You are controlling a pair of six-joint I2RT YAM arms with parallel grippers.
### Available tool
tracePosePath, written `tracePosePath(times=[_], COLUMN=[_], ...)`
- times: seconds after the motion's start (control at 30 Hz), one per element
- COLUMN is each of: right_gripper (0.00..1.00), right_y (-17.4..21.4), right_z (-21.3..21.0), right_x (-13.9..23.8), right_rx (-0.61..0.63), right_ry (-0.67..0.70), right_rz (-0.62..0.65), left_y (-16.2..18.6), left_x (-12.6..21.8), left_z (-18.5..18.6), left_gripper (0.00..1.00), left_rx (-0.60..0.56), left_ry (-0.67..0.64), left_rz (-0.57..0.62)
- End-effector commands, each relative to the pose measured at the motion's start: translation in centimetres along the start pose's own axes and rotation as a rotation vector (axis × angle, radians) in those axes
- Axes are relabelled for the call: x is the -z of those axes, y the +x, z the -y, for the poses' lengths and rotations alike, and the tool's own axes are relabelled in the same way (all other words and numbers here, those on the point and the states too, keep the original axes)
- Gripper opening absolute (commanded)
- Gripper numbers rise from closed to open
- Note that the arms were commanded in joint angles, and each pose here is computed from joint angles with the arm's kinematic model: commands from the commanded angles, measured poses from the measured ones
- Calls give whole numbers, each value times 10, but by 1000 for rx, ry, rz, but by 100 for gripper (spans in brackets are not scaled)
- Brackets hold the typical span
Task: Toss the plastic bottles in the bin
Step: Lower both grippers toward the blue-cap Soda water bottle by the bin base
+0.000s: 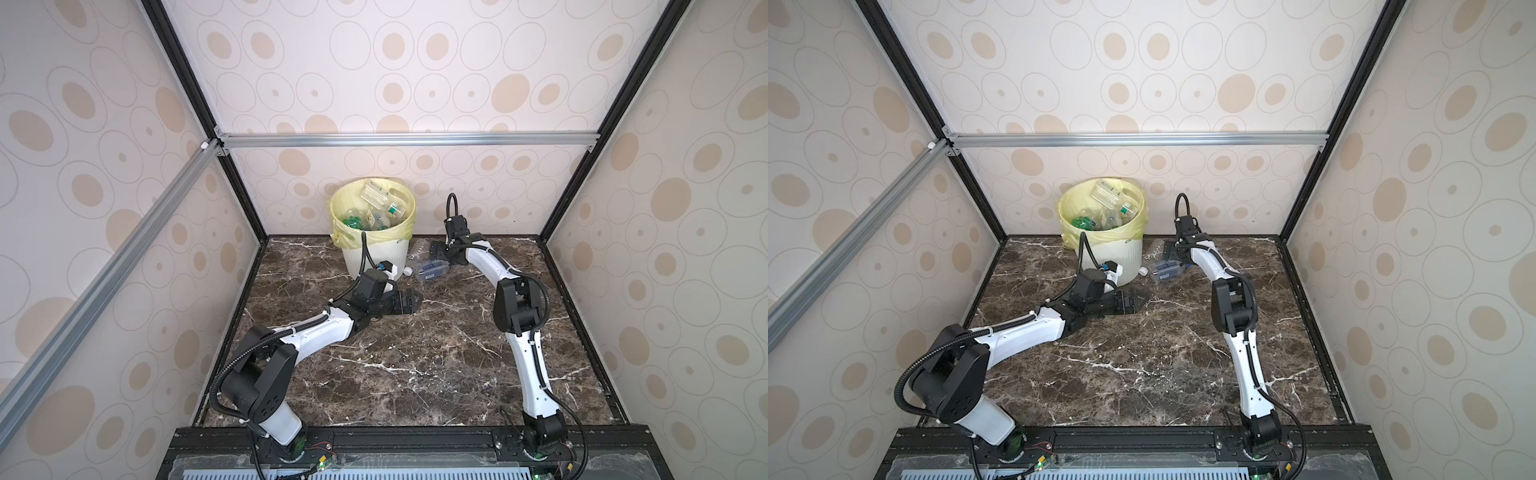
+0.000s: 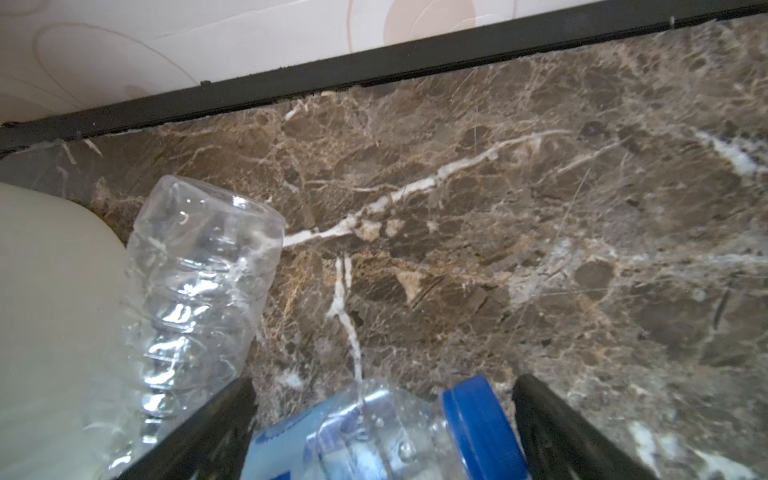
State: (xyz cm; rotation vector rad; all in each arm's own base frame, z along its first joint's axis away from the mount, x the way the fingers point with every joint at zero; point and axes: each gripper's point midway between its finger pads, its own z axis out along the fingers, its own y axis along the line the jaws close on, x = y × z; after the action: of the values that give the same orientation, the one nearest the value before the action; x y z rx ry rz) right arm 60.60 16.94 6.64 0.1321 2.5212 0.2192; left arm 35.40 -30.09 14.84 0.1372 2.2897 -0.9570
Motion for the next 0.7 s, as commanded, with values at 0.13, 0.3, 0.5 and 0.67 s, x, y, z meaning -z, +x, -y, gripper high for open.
tracePosePath(times=[0.13,0.3,0.5,0.67], right_gripper=[100,100,100,98], right_y=[25,44,67,86], right_z=[-17,-26,-36,-42], right_x=[13,26,48,65], right_rx=[52,66,72,76], right_ry=[-17,-35,-59,-75], right_rz=[-51,-76,-87,-89], left_y=[-5,-5,-2,0], left_x=[8,11,15,19], left_z=[5,5,4,3], left_gripper=[99,99,99,99], left_rx=[20,31,37,43], left_ry=[15,18,22,22], left_rz=[37,45,50,54])
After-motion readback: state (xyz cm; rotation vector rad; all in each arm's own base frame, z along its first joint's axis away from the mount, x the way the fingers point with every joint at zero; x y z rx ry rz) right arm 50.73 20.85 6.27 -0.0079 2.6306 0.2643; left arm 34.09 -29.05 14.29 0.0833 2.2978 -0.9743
